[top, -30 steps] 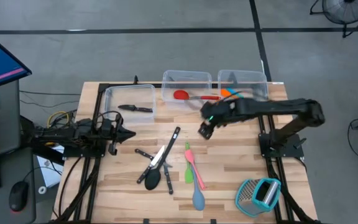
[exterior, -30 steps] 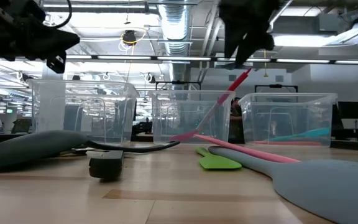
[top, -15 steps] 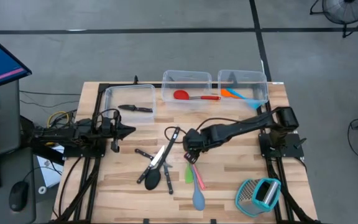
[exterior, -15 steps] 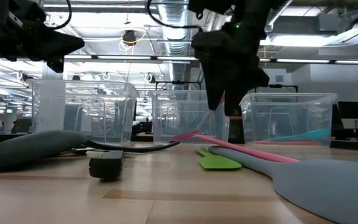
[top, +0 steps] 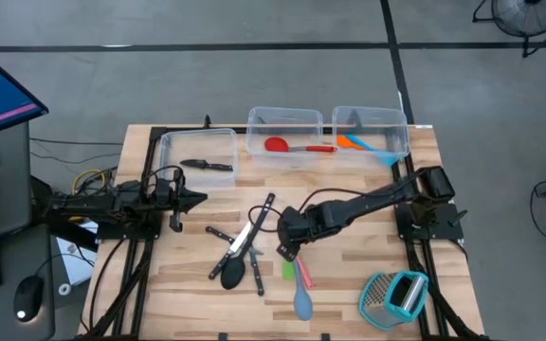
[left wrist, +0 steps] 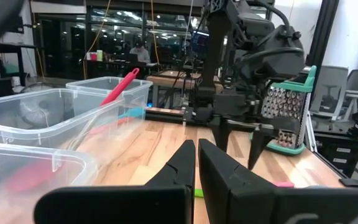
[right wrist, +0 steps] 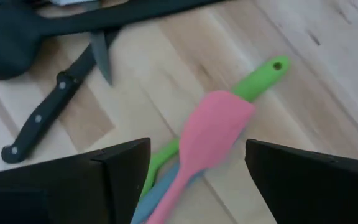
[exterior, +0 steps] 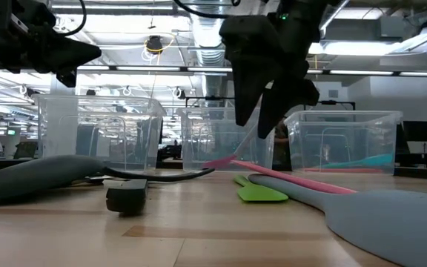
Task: Pick & Place Kitchen Items
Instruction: Put the pink spatula into the top right transparent bin
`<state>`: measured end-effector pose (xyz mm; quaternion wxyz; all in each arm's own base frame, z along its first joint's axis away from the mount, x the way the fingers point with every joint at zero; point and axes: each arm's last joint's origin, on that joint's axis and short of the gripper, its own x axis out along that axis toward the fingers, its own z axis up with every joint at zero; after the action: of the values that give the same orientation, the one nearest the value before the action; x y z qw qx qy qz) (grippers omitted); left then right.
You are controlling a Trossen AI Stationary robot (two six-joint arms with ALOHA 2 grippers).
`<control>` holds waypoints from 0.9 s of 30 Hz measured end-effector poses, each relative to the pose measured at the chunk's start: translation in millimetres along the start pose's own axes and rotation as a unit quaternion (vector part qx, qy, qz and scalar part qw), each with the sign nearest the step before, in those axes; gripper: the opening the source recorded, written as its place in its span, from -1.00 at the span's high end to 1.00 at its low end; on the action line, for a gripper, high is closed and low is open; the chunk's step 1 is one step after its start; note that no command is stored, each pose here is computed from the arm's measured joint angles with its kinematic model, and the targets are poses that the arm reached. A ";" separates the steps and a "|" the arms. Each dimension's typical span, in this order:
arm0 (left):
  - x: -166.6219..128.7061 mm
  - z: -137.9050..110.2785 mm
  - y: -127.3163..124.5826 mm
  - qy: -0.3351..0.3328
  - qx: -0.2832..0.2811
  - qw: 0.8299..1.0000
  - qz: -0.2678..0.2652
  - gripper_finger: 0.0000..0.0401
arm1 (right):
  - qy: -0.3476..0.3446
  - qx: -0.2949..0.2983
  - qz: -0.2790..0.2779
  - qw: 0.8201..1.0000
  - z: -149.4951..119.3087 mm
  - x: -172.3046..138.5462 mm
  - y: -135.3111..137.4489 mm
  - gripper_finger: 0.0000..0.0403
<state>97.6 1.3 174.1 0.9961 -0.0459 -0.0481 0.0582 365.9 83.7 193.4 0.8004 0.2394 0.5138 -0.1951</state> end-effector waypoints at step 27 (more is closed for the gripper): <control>5.6 -4.5 -0.5 0.027 0.004 1.000 0.003 0.99 | 0.052 0.018 -0.042 0.998 -6.6 56.4 -5.8 -0.24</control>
<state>103.6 1.1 170.2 0.9971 -0.0434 -0.0204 0.0598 380.2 79.1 138.4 0.7591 0.2420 0.5607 -0.2254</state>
